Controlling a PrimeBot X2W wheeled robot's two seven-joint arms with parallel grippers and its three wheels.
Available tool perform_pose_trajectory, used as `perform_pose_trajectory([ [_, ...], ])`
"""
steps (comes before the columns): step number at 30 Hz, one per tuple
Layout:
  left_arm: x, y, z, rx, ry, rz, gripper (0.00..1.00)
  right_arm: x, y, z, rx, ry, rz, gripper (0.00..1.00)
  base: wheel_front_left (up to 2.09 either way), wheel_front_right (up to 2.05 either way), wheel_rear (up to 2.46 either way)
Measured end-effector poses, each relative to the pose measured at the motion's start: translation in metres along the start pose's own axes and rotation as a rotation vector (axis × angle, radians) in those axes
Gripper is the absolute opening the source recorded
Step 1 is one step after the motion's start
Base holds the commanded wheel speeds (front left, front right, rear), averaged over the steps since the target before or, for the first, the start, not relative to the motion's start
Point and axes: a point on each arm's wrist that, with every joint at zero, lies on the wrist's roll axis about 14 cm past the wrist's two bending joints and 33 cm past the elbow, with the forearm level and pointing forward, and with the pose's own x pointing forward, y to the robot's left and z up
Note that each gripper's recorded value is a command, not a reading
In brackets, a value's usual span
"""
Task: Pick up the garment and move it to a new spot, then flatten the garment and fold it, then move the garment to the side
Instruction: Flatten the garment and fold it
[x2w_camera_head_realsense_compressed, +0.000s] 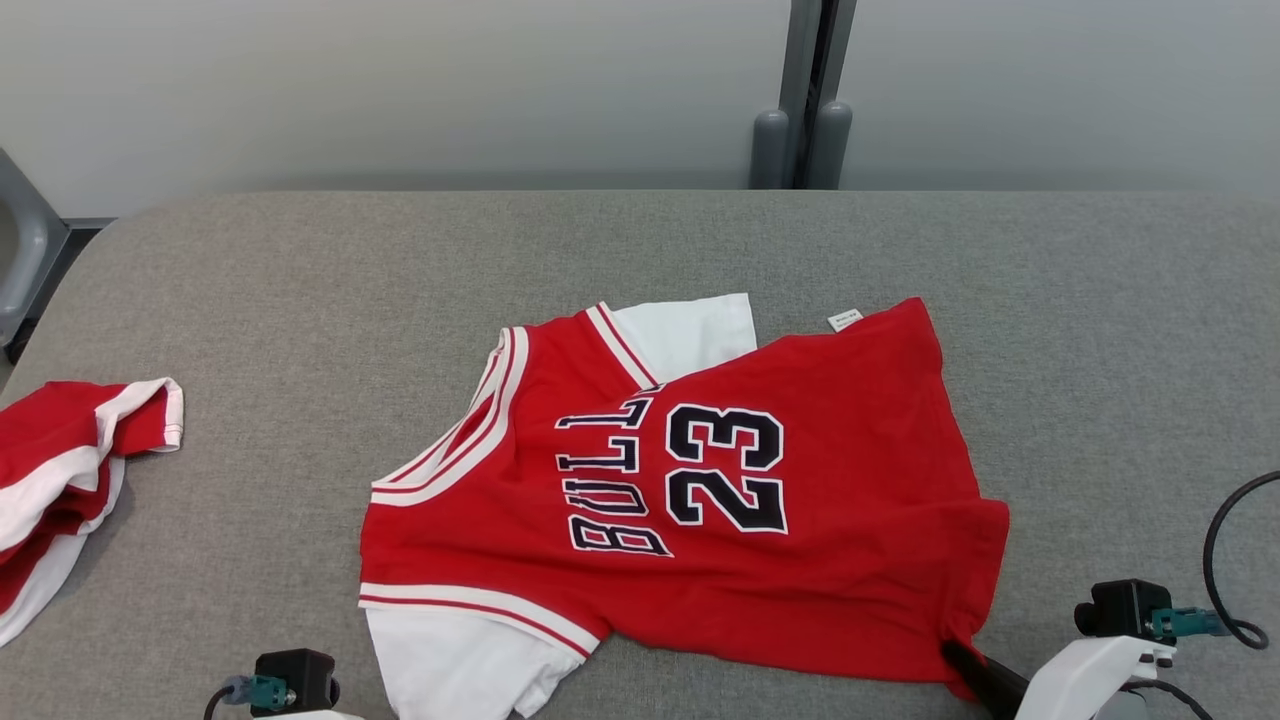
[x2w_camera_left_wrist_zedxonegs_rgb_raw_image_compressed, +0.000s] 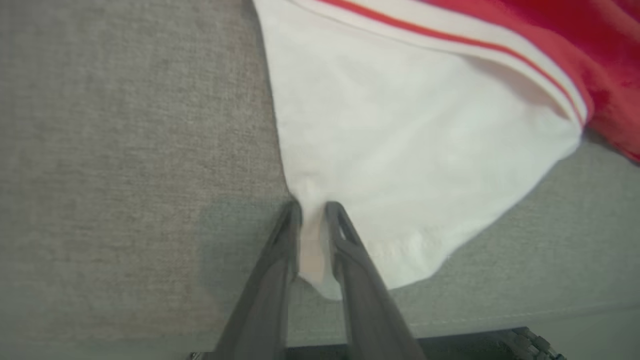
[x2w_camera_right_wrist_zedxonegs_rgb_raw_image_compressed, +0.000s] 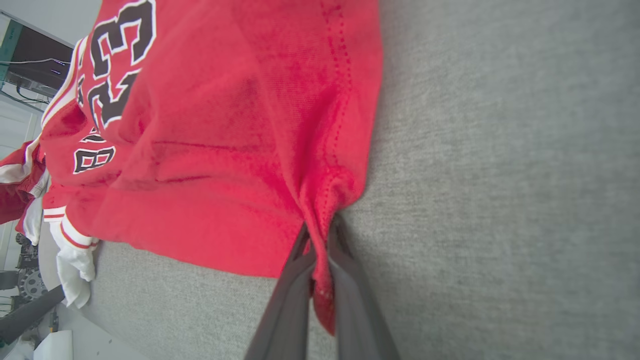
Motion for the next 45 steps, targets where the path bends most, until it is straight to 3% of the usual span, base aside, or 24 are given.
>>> perform_pose_trajectory([
  [9, -0.004, -0.006, 0.007, 0.01, -0.049, -0.024, 0.0, -0.002, 0.005, 0.006, -0.015, -0.043, 0.016, 0.0, 0.0, 0.0, 0.0],
  [27, -0.05, -0.01, 0.075, 0.063, -0.327, -0.032, 0.0, -0.031, 0.03, 0.039, -0.041, -0.171, 0.128, 0.0, 0.0, 0.0, 0.0],
  [37, -0.062, -0.026, 0.075, 0.091, -0.344, -0.072, 0.0, -0.05, 0.037, 0.041, -0.047, -0.203, 0.155, 0.0, 0.0, 0.0, 0.0],
  [45, -0.063, -0.046, 0.117, 0.185, -0.447, -0.138, 0.0, -0.048, 0.053, 0.074, -0.094, -0.285, 0.184, 0.0, 0.0, 0.0, 0.0],
])
